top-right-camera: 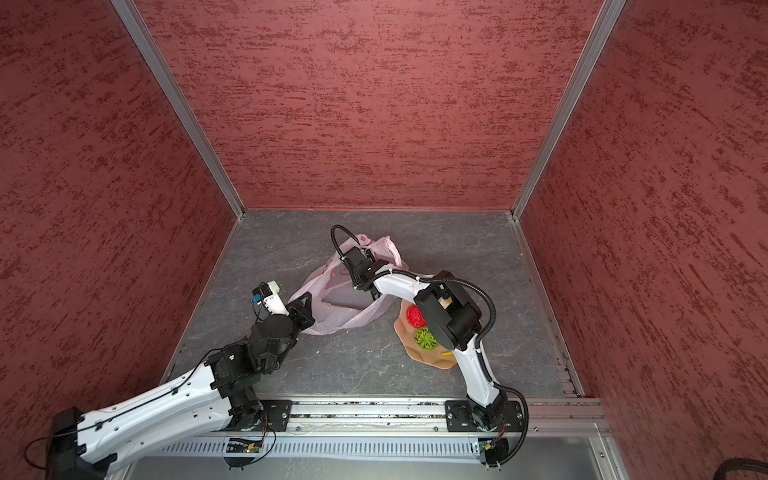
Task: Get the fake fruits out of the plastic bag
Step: 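Lift the yellow fruit out of the bag with the right gripper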
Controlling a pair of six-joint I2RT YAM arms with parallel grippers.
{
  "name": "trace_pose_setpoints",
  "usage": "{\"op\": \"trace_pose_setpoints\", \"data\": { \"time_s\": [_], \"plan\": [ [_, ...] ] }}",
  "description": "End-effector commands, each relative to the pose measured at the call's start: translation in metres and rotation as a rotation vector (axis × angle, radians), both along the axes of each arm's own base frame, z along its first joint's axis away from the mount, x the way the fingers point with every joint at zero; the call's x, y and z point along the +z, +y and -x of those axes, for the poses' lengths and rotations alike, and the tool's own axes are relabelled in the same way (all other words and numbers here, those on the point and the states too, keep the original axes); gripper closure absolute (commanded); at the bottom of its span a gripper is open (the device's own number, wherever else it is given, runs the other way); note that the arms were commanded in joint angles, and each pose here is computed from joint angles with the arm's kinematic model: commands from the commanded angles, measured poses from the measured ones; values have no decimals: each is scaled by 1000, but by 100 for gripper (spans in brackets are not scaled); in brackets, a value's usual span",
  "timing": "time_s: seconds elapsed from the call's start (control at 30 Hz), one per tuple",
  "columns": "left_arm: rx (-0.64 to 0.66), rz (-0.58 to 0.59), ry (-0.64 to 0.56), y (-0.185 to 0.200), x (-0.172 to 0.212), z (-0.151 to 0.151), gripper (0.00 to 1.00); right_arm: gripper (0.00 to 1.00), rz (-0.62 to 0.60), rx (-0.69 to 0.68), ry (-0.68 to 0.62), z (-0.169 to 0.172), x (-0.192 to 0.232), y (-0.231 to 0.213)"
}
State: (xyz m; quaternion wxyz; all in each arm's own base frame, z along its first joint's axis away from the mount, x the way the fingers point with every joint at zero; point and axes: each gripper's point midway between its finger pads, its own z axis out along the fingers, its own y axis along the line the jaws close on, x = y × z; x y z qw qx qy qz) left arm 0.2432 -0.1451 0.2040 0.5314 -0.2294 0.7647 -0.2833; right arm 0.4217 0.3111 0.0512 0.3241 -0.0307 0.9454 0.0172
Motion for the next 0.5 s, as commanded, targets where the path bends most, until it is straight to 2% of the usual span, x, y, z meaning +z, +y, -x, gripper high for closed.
{"op": "trace_pose_setpoints", "data": {
  "time_s": [0.0,0.2,0.47],
  "plan": [
    [-12,-26,-3,1,-3,2,100,25,1,-51,-8,-12,-4,-6],
    [-11,-32,15,4,-10,5,100,30,-5,-63,3,-13,-12,-5],
    [5,-39,21,6,-15,5,100,57,-69,-28,-26,-11,5,0]
  ]
}}
